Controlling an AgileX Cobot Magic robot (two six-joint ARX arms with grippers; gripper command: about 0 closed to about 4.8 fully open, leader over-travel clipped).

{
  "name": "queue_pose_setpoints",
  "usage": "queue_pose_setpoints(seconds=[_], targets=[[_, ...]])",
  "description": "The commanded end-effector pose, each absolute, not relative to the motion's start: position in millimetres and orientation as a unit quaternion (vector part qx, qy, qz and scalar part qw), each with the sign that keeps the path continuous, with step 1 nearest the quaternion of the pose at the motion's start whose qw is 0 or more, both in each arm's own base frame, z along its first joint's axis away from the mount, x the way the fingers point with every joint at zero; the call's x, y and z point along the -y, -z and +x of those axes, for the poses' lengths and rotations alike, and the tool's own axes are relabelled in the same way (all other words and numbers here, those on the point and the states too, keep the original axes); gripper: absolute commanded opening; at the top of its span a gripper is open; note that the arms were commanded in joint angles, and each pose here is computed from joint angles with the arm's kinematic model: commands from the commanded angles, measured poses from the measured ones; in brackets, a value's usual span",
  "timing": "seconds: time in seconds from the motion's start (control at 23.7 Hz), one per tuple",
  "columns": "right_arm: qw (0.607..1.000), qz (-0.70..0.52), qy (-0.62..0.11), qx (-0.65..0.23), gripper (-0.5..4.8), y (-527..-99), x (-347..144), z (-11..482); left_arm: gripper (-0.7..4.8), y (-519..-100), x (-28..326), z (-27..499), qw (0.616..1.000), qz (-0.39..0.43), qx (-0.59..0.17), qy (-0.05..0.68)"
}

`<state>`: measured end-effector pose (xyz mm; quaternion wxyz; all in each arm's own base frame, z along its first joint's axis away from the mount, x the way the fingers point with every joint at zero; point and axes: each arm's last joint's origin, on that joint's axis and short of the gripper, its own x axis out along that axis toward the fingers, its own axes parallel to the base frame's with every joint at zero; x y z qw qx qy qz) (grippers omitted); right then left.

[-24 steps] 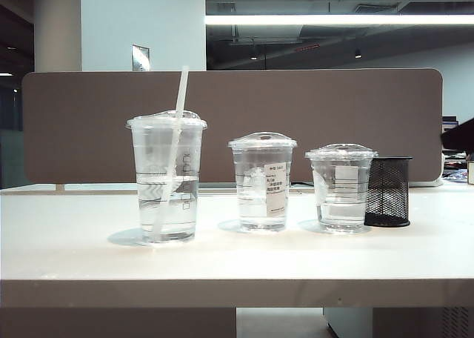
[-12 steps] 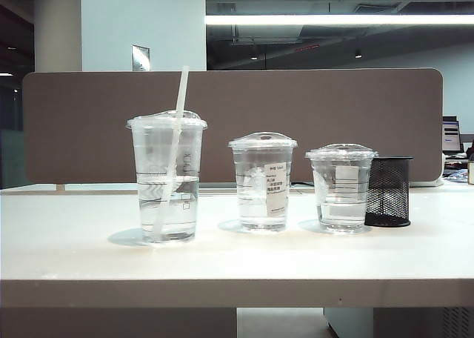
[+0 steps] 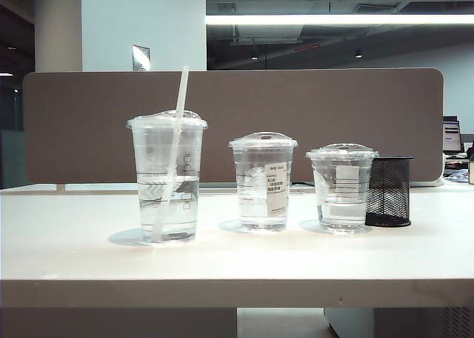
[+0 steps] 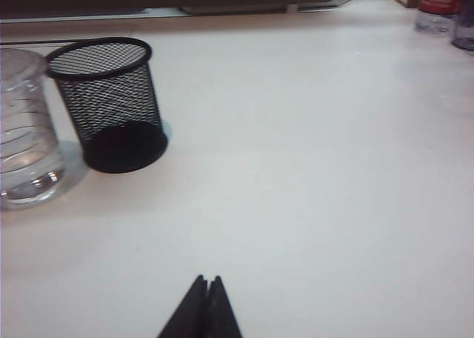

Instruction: Pick up the straw and insert it into the large coffee cup.

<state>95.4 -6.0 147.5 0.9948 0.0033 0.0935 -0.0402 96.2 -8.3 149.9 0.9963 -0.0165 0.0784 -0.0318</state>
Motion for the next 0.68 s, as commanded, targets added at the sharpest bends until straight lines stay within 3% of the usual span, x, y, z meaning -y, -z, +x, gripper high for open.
queue_pose_setpoints(seconds=[0.04,0.68], targets=[[0.996,0.003,0.010,-0.091,-0.05,-146.2,0.4,96.0,-0.03,-151.7,8.5,96.2,0.996,-0.018,-0.074,0.034],[0.996,0.002,0.000,-0.091,-0.05,-146.4,-1.7,96.0,-0.03,-151.7,8.5,96.2,0.996,-0.018,-0.074,0.034]])
